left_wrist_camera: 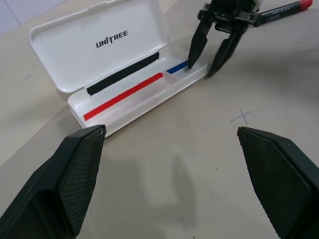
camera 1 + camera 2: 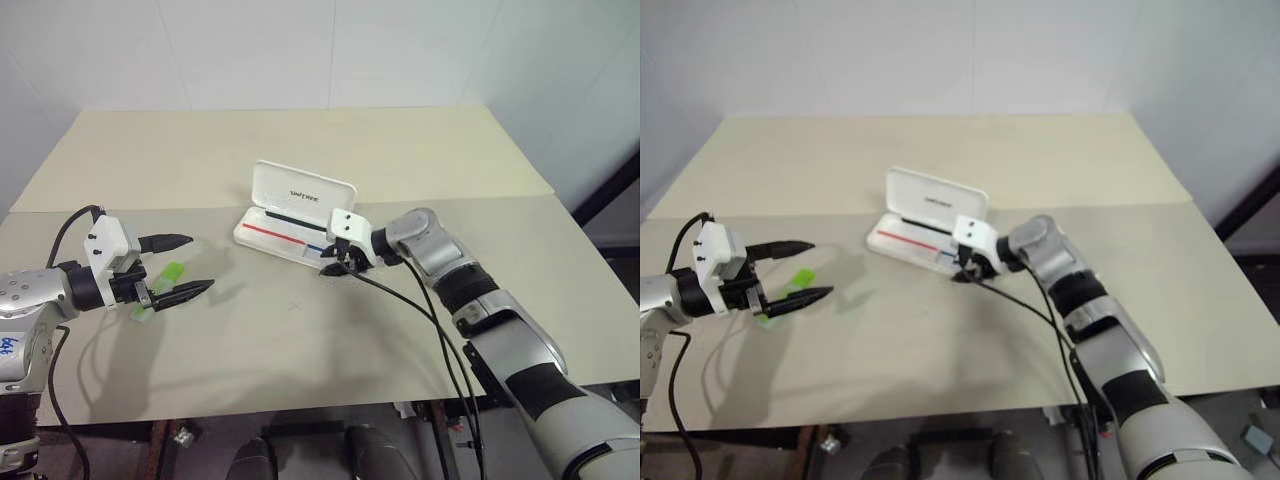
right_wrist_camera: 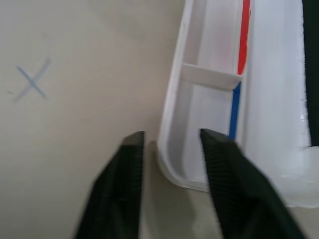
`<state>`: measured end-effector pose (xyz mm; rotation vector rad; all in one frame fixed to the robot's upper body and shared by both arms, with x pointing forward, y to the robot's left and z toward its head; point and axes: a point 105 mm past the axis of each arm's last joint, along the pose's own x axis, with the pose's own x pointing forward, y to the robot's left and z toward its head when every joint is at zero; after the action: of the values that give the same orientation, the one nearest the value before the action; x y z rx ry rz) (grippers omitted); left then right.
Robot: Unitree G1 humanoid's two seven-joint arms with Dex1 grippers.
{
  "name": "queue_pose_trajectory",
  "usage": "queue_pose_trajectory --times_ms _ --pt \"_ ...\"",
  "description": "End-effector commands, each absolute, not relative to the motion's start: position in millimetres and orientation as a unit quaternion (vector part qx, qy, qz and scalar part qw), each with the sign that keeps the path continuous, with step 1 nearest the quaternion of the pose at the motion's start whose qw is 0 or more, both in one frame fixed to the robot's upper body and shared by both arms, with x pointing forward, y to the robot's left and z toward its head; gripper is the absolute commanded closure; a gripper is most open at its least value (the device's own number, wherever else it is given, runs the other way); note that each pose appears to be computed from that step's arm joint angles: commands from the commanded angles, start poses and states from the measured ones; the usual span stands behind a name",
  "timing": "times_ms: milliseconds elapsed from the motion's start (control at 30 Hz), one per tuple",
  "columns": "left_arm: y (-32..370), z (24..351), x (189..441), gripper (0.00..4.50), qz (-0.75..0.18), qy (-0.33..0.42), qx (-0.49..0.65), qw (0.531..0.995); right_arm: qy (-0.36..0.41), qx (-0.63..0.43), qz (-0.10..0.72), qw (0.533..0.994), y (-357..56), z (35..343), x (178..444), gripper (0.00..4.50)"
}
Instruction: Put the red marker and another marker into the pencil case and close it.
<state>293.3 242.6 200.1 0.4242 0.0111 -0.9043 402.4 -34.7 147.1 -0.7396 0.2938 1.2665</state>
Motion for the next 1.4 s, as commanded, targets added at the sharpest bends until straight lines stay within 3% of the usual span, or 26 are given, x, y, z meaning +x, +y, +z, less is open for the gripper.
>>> queue_pose_trajectory --times_ms 33,100,433,667,1000,1400 --pt "242 218 293 0.00 -0.429 -0.028 0.218 0.876 0.135 -0.350 0.574 0.728 -31 144 404 4.02" --pt "241 219 293 0.00 -0.430 -0.030 0.219 0.876 0.127 -0.350 0.577 0.727 -27 148 403 4.47" --pt "239 220 296 0.00 -0.431 -0.036 0.218 0.875 0.099 -0.357 0.592 0.716 -24 163 399 4.47" --pt "237 219 298 0.00 -0.435 -0.036 0.216 0.873 0.068 -0.380 0.636 0.668 -40 181 371 4.47" --pt "232 214 302 0.00 -0.447 -0.032 0.209 0.869 0.111 -0.413 0.634 0.644 -78 168 333 4.47" --pt "221 205 305 0.00 -0.467 -0.029 0.194 0.862 0.177 -0.409 0.597 0.667 -116 144 307 4.47"
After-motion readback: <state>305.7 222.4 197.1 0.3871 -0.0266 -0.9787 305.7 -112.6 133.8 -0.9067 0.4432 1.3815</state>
